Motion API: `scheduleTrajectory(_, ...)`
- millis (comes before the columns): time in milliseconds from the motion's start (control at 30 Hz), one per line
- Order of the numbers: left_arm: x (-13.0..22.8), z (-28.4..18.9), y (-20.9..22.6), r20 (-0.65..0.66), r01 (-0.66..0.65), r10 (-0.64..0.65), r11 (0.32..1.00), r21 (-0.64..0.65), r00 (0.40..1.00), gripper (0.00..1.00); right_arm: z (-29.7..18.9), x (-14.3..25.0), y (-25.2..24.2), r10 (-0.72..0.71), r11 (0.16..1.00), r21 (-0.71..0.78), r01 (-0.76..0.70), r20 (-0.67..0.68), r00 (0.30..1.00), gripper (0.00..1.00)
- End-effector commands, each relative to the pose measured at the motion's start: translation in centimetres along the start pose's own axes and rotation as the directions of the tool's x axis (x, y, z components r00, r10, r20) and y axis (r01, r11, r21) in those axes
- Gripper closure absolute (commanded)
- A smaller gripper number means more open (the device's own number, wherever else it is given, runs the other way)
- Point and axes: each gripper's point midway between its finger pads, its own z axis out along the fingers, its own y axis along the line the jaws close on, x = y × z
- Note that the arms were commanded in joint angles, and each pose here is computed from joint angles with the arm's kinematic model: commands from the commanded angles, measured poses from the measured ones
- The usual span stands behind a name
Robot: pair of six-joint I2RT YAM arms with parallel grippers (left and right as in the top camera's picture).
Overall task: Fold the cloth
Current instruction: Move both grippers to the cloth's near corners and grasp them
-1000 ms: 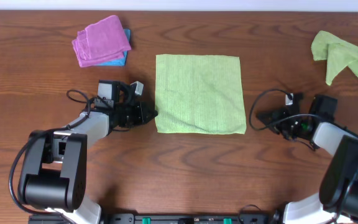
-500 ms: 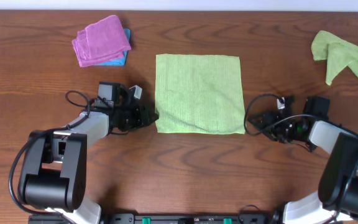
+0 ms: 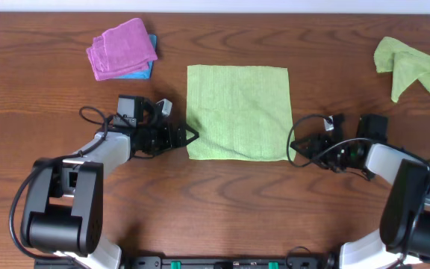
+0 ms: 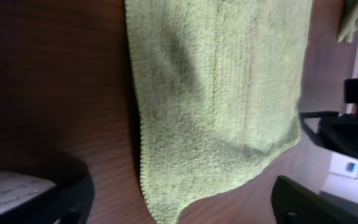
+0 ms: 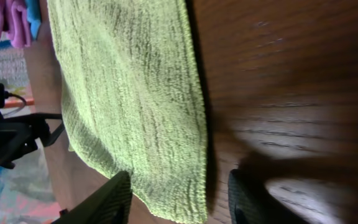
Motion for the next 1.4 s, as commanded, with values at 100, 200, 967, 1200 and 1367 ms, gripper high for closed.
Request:
scheduleTrajectory(100,1.6,1.1,0.8,-0.044,-0.007,0.004,0.999,-0.051,0.999,0.05,0.4,0.3,-0.2,-0.023,0.999,0.035,0.024,-0.021,1.000,0.37)
scheduleTrajectory(200,1.9,1.5,0.3,-0.058,-0.022,0.019,0.999,-0.041,0.998,0.05,0.4,0.8,-0.3,-0.003,0.999,0.038,0.005,-0.038,0.999,0.26)
scheduleTrajectory(967,1.3,1.7,-0.4,-0.032,0.093,-0.094,0.995,-0.020,0.995,0.03,0.3,1.7,-1.4,0.037,0.994,0.101,-0.031,-0.066,0.997,0.18)
scheduleTrajectory(1200,1.4,1.7,-0.4,-0.035,0.119,-0.120,0.993,-0.023,0.992,0.08,0.3,1.7,-1.8,0.037,0.992,0.122,-0.029,-0.063,0.997,0.20)
scheduleTrajectory(1367,1.5,1.7,-0.3,-0.037,0.137,-0.138,0.990,-0.026,0.990,0.09,0.2,1.5,-2.2,0.030,0.989,0.148,-0.022,-0.055,0.998,0.19)
